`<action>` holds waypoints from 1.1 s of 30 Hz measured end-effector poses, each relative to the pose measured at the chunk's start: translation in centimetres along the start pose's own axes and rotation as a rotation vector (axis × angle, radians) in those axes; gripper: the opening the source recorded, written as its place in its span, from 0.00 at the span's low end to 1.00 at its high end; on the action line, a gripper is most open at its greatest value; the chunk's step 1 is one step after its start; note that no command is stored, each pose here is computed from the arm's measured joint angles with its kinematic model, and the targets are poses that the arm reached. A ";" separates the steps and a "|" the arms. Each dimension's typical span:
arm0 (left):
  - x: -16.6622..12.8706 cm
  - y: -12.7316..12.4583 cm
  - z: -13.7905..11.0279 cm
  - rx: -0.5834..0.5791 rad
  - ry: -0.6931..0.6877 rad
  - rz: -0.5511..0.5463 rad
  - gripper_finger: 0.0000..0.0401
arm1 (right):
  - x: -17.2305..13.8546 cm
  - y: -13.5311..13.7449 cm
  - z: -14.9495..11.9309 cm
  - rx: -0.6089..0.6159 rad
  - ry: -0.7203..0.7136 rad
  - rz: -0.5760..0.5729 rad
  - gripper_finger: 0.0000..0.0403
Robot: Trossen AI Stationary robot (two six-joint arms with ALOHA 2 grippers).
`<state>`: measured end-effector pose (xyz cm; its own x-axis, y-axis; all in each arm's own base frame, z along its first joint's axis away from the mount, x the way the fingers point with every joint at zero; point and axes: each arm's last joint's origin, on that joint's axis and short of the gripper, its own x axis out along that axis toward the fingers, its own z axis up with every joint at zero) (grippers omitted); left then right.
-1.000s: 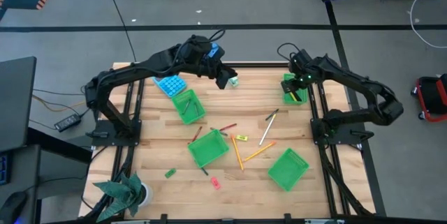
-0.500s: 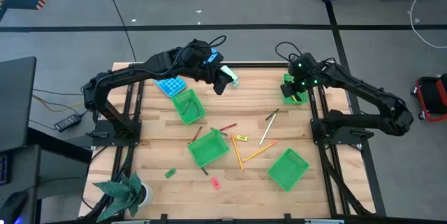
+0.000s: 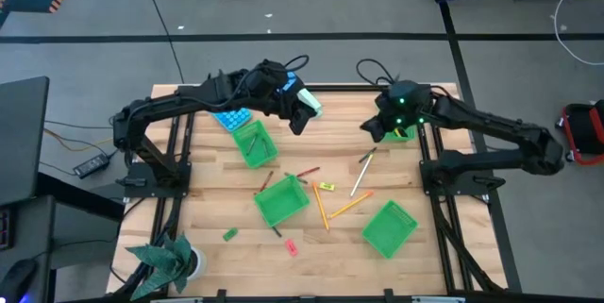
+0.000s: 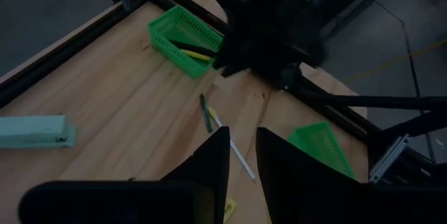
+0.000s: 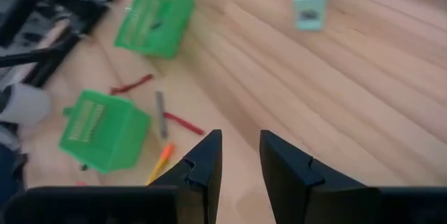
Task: Sort crayons/erasers/pens/pencils in bins
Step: Put the top right red crayon into the top left green bin
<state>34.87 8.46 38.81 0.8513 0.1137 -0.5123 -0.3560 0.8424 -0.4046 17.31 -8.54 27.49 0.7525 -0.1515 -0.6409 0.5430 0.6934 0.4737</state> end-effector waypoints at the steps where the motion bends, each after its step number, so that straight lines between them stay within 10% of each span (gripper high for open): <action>1: -0.2 0.0 -0.1 0.001 0.010 0.006 0.20 | 0.1 0.4 -0.1 -0.011 -0.005 0.010 0.26; 16: -5.3 0.8 -2.0 0.075 0.184 0.209 0.20 | 2.2 3.2 -0.7 -0.106 -0.001 0.075 0.26; 33: -5.3 -0.1 -2.8 0.074 0.231 0.201 0.20 | 7.2 4.2 -3.2 -0.300 0.226 0.047 0.26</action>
<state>29.28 6.32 39.44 0.6533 0.1660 -0.7386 -0.4718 0.8523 -0.2258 23.78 -4.43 22.93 0.6548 0.0212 -0.7555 0.3515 0.8764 0.3292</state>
